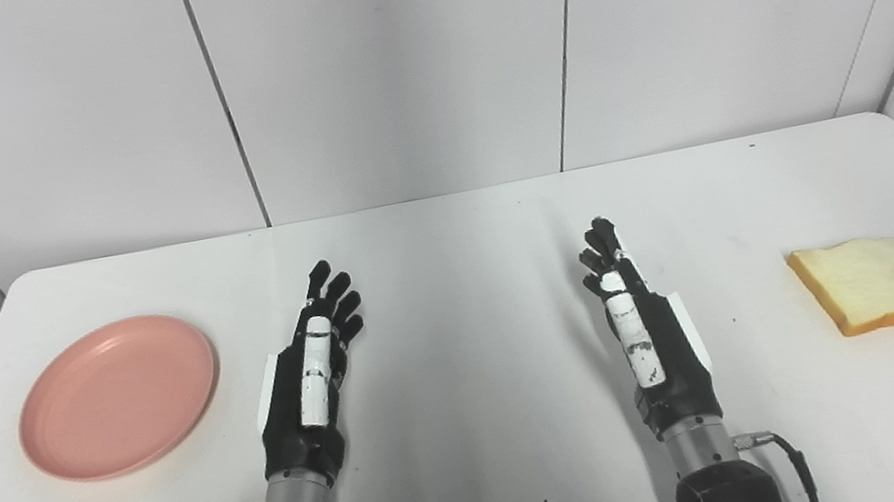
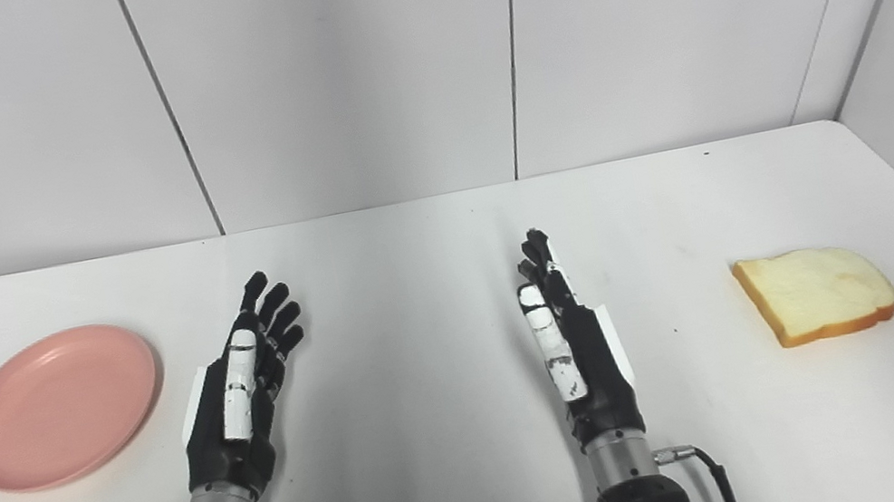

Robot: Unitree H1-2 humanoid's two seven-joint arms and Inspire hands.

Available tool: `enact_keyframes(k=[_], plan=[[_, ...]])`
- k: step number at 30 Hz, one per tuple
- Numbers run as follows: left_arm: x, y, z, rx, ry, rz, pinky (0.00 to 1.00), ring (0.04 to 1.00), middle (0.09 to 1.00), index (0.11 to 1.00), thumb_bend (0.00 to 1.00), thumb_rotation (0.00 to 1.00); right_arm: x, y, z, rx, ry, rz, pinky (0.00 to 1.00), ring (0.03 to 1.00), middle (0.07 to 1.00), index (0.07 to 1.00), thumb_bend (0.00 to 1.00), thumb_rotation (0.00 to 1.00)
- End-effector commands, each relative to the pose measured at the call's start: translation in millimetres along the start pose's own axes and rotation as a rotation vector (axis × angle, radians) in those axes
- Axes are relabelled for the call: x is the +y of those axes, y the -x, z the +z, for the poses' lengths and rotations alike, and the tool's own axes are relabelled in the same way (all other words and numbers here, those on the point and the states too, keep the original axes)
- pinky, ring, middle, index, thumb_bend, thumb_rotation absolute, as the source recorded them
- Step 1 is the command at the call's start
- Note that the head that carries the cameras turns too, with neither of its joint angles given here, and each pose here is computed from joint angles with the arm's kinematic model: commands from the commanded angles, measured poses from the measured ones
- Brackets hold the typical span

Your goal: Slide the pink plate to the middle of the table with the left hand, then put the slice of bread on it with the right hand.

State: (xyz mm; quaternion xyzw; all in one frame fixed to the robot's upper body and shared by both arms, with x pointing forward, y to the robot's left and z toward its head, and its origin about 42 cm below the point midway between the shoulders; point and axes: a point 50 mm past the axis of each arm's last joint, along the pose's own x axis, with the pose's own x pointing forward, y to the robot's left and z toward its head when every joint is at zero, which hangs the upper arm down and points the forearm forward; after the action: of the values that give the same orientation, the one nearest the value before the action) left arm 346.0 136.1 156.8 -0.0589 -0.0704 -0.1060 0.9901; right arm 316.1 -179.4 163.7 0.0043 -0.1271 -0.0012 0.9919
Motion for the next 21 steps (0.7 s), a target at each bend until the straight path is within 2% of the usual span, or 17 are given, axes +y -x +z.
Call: enact_keyframes(k=[1, 21], plan=[[-4.6, -5.9, 15.5, -0.074, -0.009, -0.015, 0.93, 0.934, 0.950, 0.942, 0.41, 1.00, 3.5, -8.1, 14.2, -0.073, -0.011, 0.003, 0.96, 0.957, 0.972, 0.978, 0.42, 1.00], [-7.0, -5.6, 15.7, -0.066, -0.005, -0.005, 0.93, 0.934, 0.949, 0.939, 0.40, 1.00, 2.2, -8.1, 13.5, -0.076, -0.002, 0.006, 0.96, 0.959, 0.974, 0.979, 0.43, 1.00]])
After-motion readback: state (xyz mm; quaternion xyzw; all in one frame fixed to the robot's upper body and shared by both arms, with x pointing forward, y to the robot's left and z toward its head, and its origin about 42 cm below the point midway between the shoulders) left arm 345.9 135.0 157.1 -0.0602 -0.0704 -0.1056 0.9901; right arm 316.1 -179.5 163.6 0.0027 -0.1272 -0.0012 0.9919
